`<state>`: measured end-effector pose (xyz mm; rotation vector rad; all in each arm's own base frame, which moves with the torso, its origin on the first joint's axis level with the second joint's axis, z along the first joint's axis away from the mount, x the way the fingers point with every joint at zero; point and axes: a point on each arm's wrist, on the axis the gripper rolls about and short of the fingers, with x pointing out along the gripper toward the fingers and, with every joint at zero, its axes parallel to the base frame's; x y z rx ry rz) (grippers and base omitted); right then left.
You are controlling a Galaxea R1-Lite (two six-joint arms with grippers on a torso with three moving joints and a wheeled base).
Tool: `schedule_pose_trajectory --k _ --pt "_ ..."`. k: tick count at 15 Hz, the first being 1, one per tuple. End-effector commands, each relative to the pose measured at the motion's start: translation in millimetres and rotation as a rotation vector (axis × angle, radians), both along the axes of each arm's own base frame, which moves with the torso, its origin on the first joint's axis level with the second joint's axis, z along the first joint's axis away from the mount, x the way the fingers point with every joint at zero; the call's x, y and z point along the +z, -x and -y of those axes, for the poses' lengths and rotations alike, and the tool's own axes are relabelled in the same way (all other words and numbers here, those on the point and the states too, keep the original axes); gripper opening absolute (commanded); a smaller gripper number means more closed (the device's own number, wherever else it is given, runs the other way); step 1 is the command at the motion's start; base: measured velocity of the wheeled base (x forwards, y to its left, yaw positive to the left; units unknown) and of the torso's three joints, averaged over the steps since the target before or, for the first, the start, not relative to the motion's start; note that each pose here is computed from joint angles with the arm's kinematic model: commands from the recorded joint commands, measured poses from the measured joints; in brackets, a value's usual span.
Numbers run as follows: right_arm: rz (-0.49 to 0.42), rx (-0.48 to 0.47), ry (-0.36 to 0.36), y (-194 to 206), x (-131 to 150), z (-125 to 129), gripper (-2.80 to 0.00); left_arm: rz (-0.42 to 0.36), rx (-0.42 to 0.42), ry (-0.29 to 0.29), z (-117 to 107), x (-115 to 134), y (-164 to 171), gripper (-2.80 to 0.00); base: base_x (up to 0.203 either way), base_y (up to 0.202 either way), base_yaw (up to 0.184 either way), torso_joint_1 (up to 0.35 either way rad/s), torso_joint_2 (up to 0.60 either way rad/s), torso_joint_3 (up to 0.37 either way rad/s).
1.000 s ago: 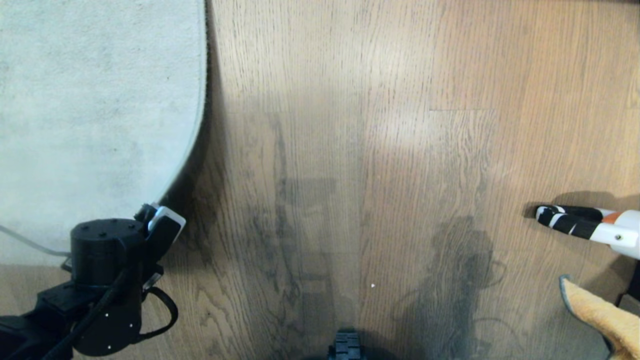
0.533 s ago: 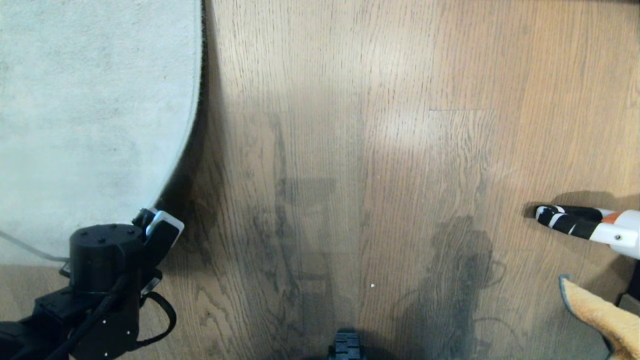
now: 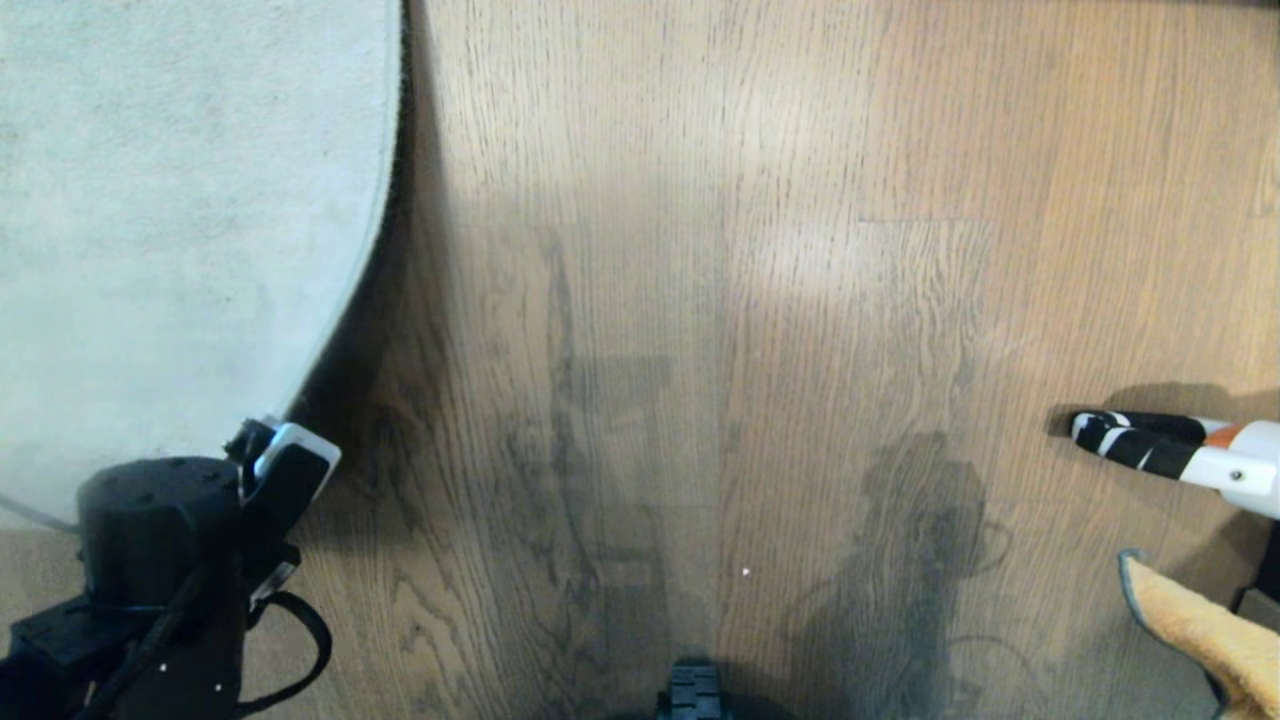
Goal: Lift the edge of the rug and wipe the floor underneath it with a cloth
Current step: Lift up the carpet
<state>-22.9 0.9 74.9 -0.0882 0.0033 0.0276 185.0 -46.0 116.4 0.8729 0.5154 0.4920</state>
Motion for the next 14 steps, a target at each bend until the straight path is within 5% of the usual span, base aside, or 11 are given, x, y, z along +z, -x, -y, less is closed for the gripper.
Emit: schedule_pose_trajectory --k 1,14 --pt "-0.002 0.0 0.001 -0.1 0.0 0.0 -2.8 0.017 0.01 0.002 -4.8 2.2 11.0 -2.8 0.0 0.0 0.0 0.0 0.0 0.0" --pt "-0.002 0.0 0.001 -0.1 0.0 0.0 -2.8 0.001 -0.003 -0.001 -5.3 -1.0 15.1 -2.8 0.0 0.0 0.0 0.0 0.0 0.0"
